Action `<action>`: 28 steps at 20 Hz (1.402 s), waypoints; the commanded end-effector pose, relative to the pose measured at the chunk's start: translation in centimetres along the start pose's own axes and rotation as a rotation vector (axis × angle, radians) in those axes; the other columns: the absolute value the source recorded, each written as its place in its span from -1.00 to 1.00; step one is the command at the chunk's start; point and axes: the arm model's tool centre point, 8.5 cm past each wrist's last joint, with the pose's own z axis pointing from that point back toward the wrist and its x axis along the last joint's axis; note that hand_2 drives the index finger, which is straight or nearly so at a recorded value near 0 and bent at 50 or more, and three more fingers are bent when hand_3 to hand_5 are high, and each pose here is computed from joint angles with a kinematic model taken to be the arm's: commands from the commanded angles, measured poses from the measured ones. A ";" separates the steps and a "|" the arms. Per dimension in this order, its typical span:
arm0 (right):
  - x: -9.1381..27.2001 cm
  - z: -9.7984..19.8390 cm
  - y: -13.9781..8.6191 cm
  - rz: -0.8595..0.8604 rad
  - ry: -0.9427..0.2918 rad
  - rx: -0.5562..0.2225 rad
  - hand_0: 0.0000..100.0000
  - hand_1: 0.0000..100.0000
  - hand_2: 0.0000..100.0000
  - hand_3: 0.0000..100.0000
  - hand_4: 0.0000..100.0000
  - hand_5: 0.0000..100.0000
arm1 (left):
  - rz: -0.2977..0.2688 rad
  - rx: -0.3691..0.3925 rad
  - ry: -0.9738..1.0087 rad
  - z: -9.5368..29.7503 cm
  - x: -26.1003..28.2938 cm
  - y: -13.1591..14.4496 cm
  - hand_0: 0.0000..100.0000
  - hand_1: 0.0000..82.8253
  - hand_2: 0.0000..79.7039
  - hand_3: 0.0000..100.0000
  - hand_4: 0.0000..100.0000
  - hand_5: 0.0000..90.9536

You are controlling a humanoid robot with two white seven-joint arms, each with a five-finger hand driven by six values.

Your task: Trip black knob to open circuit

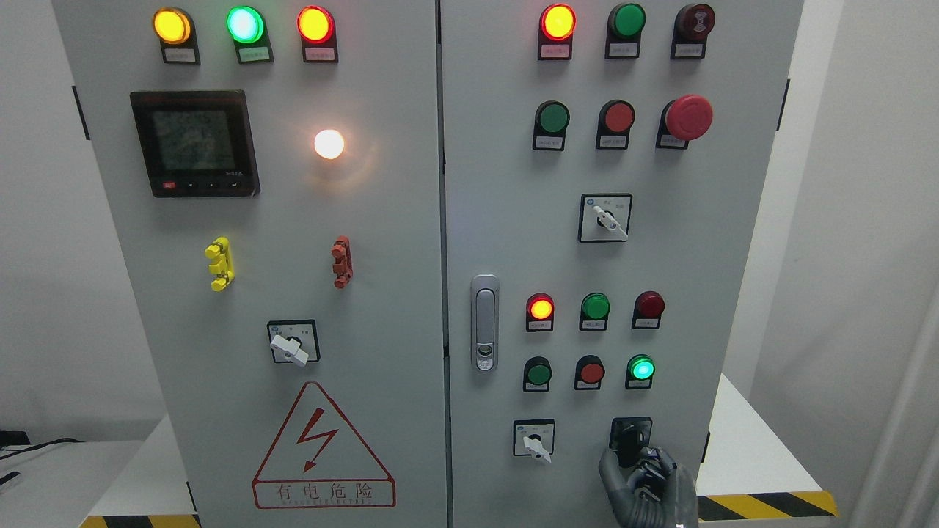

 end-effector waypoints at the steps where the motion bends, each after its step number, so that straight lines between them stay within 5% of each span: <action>1: 0.2 0.0 -0.1 -0.001 -0.016 -0.003 -0.28 0.57 0.26 0.86 0.75 0.90 | -0.030 -0.005 -0.002 0.0 0.0 0.0 -0.76 -0.06 -1.00 -1.00 -1.00 -1.00; 28: 0.2 -0.1 -0.6 0.034 -0.033 -0.023 -0.28 0.67 0.19 0.80 0.72 0.88 | -0.030 -0.005 -0.002 0.0 0.0 0.0 -0.76 -0.06 -1.00 -1.00 -1.00 -1.00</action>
